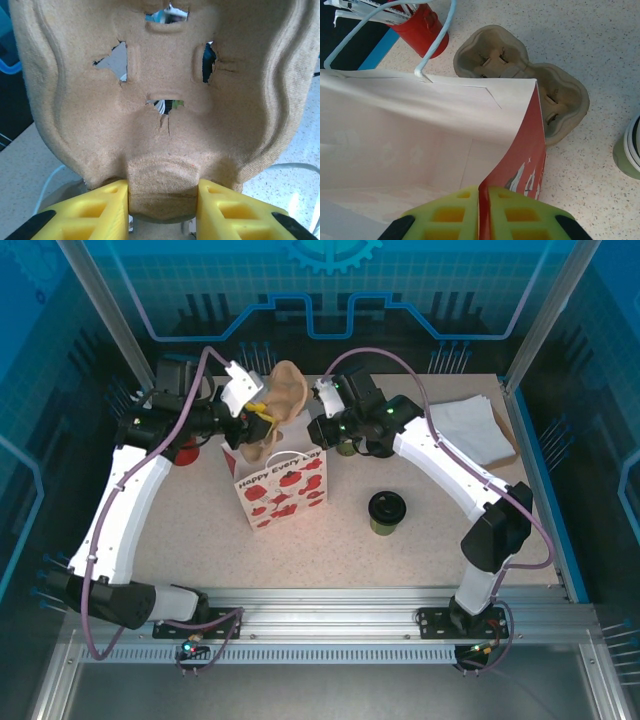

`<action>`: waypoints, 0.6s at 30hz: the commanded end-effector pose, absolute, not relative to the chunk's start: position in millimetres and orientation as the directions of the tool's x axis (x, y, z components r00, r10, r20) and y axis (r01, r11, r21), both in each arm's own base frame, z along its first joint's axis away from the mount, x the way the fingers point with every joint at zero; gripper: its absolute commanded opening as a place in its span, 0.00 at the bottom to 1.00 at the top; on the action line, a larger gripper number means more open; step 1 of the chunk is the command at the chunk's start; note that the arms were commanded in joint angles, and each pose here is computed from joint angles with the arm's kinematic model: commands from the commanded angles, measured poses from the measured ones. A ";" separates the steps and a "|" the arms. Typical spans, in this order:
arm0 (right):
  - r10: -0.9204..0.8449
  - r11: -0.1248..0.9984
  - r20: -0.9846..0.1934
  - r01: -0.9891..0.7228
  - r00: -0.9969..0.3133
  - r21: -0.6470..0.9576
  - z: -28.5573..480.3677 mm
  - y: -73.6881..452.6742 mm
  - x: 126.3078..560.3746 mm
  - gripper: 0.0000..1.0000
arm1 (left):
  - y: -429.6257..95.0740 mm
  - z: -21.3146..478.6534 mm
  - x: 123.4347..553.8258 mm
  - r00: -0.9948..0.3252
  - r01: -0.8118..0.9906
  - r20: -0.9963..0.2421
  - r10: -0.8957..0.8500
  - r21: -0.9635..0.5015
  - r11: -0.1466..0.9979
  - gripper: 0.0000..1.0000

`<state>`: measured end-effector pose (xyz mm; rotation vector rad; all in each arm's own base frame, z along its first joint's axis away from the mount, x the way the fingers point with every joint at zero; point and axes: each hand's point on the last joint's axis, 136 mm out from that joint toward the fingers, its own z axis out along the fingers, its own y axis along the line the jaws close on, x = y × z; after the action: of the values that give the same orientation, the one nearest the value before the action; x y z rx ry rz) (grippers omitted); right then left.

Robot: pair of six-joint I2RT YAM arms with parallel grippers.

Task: Pack the takeout coffee

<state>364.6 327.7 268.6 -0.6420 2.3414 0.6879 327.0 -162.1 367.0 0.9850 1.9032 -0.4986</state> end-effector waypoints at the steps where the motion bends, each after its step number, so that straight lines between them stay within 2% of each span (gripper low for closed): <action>1: -0.261 0.733 -0.691 -0.604 -0.675 0.313 289.7 320.8 361.2 0.13 | -164.4 372.6 320.8 -0.214 0.822 -0.877 0.429 0.076 0.564 0.35; 18: -0.245 0.731 -0.690 -0.598 -0.681 0.330 291.3 321.8 361.8 0.13 | -160.7 349.7 306.0 -0.251 0.830 -0.853 0.458 0.054 0.556 0.35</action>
<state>364.4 326.6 270.9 -0.6393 2.3383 0.6959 316.1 -162.0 343.4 1.0219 1.9320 -0.5191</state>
